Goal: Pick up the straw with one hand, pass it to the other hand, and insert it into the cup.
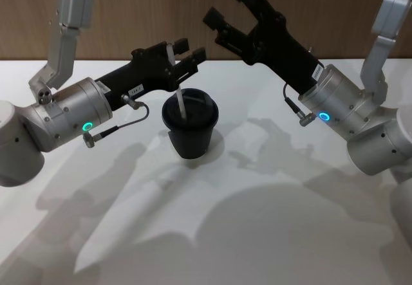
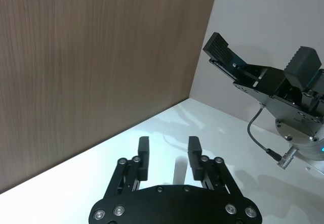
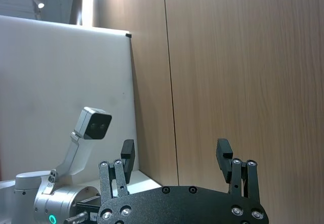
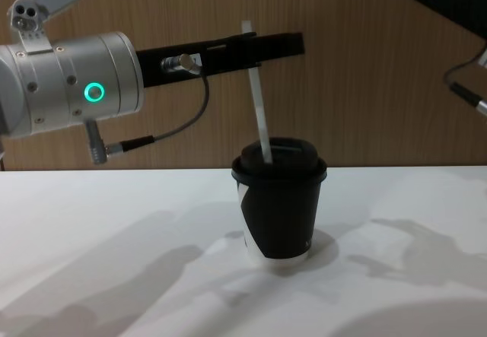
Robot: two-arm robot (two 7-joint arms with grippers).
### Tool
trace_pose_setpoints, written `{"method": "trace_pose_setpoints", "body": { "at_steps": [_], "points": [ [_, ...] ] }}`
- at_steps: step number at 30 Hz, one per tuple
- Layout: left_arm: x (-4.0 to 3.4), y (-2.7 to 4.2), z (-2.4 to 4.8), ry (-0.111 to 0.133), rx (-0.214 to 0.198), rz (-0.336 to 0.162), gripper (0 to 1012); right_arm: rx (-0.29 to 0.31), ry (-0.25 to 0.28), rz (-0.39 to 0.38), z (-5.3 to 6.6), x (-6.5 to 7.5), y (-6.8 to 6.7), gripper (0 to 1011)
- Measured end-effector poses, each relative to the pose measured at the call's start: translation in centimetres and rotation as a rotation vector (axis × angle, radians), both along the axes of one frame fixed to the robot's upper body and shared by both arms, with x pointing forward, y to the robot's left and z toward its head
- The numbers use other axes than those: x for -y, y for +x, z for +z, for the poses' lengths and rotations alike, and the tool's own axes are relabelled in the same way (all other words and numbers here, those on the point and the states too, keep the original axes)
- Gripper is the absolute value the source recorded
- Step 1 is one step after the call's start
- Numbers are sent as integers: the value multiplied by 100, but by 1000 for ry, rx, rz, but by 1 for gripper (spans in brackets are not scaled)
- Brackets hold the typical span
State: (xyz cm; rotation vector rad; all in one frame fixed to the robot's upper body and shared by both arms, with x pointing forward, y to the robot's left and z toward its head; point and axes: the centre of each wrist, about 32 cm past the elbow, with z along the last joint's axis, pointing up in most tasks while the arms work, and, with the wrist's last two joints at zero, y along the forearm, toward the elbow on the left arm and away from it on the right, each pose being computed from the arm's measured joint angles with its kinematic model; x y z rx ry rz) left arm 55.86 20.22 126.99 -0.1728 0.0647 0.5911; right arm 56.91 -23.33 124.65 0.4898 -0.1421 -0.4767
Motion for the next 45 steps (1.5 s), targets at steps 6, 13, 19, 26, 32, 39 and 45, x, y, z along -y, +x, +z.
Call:
{"method": "trace_pose_setpoints", "body": {
  "at_steps": [6, 13, 19, 26, 32, 39, 45],
  "points": [
    [-7, -16, -46, -9, -15, -1, 628, 0, 0, 0, 0, 0, 0, 1001],
    [-29, -46, -118, -22, -38, -3, 866, 1, -1, 0, 0, 0, 0, 1001],
    [-52, -81, -184, -30, -57, -4, 1002, 4, -6, -1, 11, 7, -16, 1001],
    [-85, -116, -244, -37, -71, -6, 1003, -1, -13, -7, 1, 27, -67, 1001],
    [-117, -142, -291, -47, -74, -9, 1003, -12, -19, -18, -14, 63, -150, 1001],
    [-156, -167, -332, -62, -72, -12, 1003, -37, -28, -30, -40, 124, -289, 1001],
    [-197, -196, -360, -76, -67, -12, 1003, -71, -37, -27, -68, 175, -419, 1001]
  ]
}}
